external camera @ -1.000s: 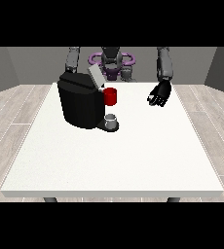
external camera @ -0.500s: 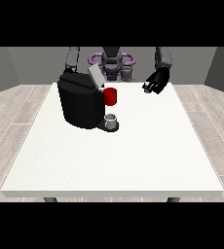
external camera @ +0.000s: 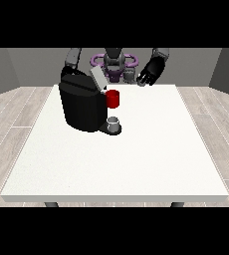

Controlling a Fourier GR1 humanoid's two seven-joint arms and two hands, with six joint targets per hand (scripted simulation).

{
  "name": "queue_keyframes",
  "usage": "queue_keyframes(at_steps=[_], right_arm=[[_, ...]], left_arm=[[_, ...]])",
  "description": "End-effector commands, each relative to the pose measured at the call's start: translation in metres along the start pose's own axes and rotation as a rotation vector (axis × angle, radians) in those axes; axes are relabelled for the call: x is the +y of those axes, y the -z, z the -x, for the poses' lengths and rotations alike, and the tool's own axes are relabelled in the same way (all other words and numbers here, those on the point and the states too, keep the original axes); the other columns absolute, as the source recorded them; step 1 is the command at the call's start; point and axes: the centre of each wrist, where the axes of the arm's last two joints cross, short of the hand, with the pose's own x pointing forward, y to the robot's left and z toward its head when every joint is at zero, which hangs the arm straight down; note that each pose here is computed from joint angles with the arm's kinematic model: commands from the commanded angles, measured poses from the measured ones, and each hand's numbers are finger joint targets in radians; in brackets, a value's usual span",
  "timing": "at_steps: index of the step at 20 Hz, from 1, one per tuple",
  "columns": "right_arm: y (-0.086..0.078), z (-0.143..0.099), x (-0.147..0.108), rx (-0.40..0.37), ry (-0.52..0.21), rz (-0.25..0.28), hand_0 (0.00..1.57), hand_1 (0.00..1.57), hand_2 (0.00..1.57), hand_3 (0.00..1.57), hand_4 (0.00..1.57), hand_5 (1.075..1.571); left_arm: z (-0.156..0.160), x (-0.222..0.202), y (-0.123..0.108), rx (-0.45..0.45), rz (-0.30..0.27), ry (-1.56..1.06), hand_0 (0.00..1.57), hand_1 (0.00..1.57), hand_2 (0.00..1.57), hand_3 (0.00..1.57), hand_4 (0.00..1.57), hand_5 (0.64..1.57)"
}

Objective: Insert the coffee pod into the coffee machine and close the lid

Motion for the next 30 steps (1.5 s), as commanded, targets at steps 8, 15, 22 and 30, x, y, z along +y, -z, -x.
queue_keyframes(at_steps=[8, 15, 22, 30], right_arm=[[0.014, -0.039, -0.005, -0.094, -0.005, -0.022, 0.0, 0.0, 0.0, 0.0, 0.0, 1.571], [0.029, -0.07, -0.006, -0.19, 0.028, 0.003, 0.0, 0.0, 0.0, 0.0, 0.18, 1.571], [0.04, -0.1, -0.007, -0.245, 0.019, 0.016, 0.0, 0.0, 0.0, 0.0, 0.15, 1.571], [0.039, -0.094, -0.001, -0.245, 0.015, 0.036, 0.0, 0.0, 0.0, 0.0, 0.19, 1.571]], left_arm=[[-0.042, 0.104, -0.001, 0.004, -0.142, -0.074, 1.23, 1.23, 1.26, 1.27, 0.5, 1.571], [-0.076, 0.148, -0.005, -0.025, -0.241, -0.028, 1.16, 1.16, 1.25, 1.27, 0.48, 1.571], [-0.084, 0.163, -0.007, -0.052, -0.267, -0.02, 1.27, 1.27, 1.3, 1.26, 0.47, 1.571], [-0.087, 0.17, -0.007, -0.054, -0.261, 0.006, 1.17, 1.17, 1.24, 1.22, 0.46, 1.571]])
